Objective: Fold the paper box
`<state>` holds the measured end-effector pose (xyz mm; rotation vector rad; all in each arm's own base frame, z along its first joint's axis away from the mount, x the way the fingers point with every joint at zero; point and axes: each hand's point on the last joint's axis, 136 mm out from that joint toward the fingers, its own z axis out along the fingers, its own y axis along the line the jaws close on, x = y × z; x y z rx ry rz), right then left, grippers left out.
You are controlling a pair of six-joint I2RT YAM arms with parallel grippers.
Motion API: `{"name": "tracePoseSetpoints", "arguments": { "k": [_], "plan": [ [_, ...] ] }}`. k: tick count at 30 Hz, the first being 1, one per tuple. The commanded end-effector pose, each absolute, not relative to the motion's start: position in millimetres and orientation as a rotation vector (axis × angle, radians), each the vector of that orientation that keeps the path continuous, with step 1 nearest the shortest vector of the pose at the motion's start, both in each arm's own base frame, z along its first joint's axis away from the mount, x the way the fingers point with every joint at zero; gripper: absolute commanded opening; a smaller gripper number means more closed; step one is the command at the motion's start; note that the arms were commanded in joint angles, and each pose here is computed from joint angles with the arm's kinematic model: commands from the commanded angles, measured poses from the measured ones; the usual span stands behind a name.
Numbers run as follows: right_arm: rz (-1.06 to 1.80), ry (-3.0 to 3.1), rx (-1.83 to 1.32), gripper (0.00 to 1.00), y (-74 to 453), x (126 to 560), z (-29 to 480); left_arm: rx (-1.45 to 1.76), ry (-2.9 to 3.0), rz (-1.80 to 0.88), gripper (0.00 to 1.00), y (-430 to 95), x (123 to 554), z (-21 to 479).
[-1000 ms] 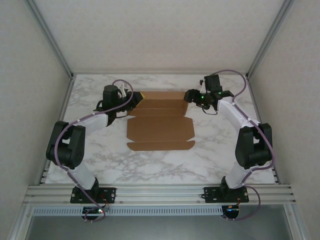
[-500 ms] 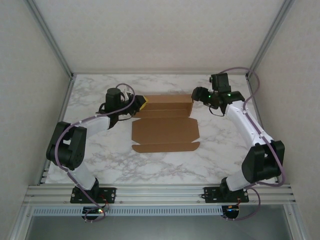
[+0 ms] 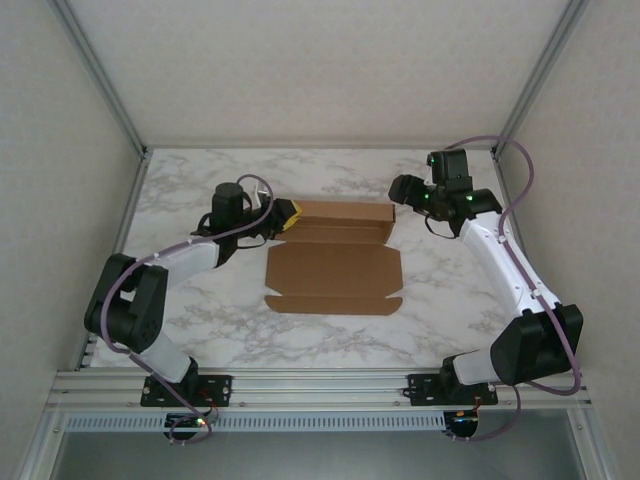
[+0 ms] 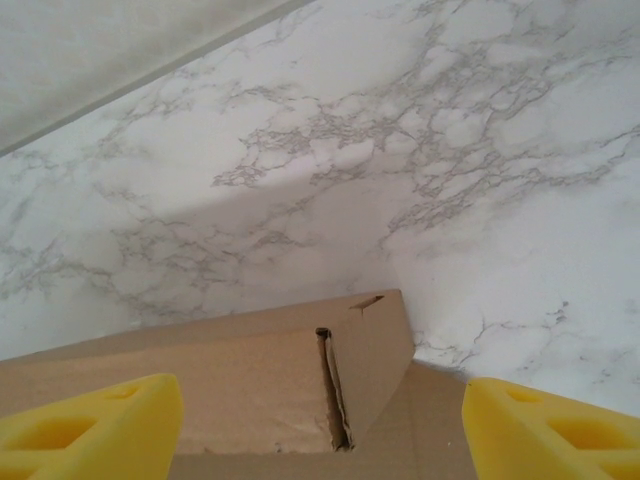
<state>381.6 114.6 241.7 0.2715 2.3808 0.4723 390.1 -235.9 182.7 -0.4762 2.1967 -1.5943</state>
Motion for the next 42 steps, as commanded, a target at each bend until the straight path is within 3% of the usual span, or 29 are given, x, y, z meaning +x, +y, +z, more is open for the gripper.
{"name": "tracePoseSetpoints", "arguments": {
  "k": [1, 6, 16, 22, 25, 28, 35, 42],
  "plan": [
    [0.511, 2.379, 0.278, 0.75, 116, 371, 249, -0.434, 2.180, -1.645, 0.20, -241, 375, 205],
    [0.545, 2.375, 0.270, 0.75, 120, 368, 255, -0.436, 2.187, -1.634, 0.21, -240, 368, 205],
    [0.553, 2.423, 0.176, 0.74, 134, 362, 239, -0.390, 2.290, -1.494, 0.22, -243, 376, 148],
    [0.377, 2.412, 0.228, 0.75, 111, 368, 215, -0.365, 2.246, -1.472, 0.30, -241, 383, 145],
    [0.396, 2.414, 0.214, 0.76, 114, 368, 211, -0.357, 2.240, -1.452, 0.49, -238, 383, 148],
    [0.390, 2.397, 0.210, 0.78, 112, 367, 216, -0.334, 2.232, -1.380, 0.59, -229, 381, 159],
    [0.395, 2.356, 0.202, 0.78, 109, 362, 228, -0.310, 2.232, -1.097, 0.63, -193, 369, 179],
    [0.503, 2.427, 0.141, 0.77, 129, 359, 209, -0.197, 2.228, -1.073, 0.64, -190, 349, 194]
  ]
}}
